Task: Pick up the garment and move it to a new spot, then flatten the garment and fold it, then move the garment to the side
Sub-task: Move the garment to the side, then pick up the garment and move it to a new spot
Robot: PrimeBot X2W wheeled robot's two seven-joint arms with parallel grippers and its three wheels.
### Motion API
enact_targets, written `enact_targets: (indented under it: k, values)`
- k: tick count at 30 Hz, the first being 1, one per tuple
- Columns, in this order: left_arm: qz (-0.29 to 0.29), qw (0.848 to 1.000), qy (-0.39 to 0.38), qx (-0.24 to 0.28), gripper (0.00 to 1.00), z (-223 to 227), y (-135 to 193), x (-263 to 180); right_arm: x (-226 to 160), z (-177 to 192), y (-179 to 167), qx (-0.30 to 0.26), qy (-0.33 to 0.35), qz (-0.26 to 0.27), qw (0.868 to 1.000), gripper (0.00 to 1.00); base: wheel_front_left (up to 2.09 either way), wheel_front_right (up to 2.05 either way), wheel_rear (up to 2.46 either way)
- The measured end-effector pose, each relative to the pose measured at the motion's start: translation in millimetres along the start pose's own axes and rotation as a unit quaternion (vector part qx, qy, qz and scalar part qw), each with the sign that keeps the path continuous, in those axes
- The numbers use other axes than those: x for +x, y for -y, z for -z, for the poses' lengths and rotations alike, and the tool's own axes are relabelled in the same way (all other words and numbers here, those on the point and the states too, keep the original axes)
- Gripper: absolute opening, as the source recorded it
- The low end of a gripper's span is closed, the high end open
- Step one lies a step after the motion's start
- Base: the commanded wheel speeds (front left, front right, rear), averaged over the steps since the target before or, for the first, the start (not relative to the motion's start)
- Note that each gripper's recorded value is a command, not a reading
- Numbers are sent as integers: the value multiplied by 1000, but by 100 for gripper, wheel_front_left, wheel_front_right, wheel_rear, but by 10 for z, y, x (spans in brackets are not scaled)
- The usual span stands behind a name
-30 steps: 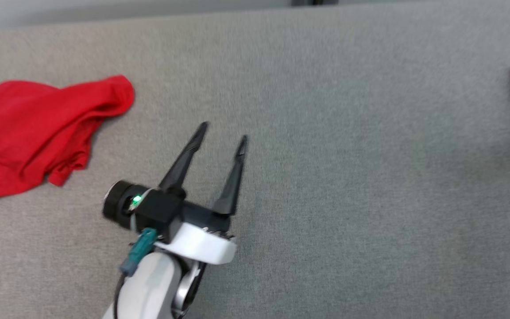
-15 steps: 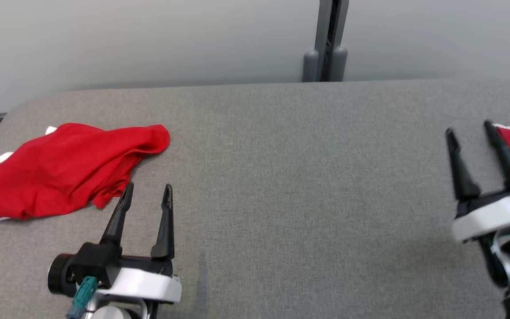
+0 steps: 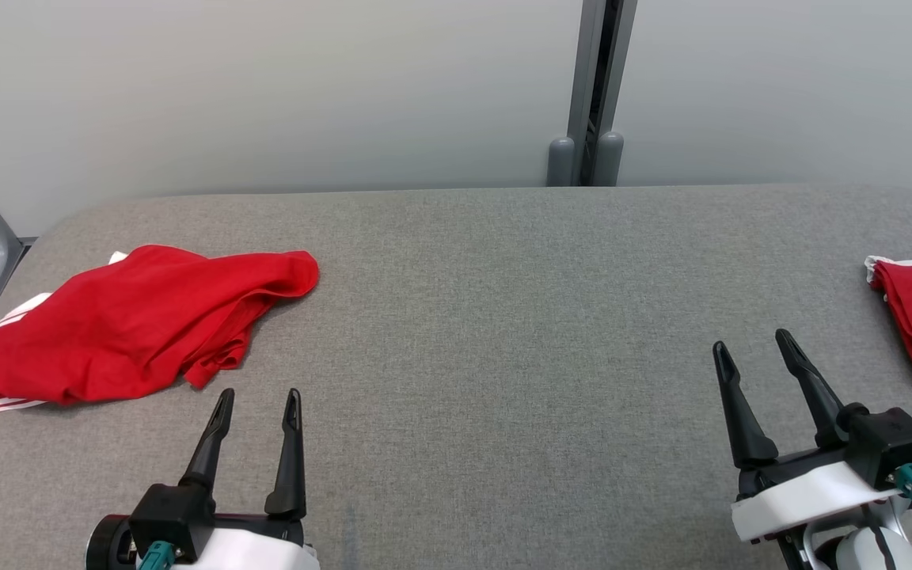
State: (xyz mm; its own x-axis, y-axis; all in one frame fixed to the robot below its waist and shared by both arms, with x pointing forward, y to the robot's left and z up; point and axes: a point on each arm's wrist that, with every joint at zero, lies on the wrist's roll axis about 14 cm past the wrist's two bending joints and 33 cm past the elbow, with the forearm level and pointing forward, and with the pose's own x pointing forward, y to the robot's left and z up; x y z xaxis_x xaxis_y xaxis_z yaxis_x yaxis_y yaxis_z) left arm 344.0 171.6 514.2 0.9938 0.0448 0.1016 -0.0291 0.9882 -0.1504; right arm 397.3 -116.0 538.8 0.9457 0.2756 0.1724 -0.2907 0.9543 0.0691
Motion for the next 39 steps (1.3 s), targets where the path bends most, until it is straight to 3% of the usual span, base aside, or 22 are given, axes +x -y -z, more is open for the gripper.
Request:
enact_targets:
  k: [39]
  values:
    - [-7,1000,-9,-6,100,57,-16,-27,-20,95,-87,11,-14,-9,1000,100,0,0,0]
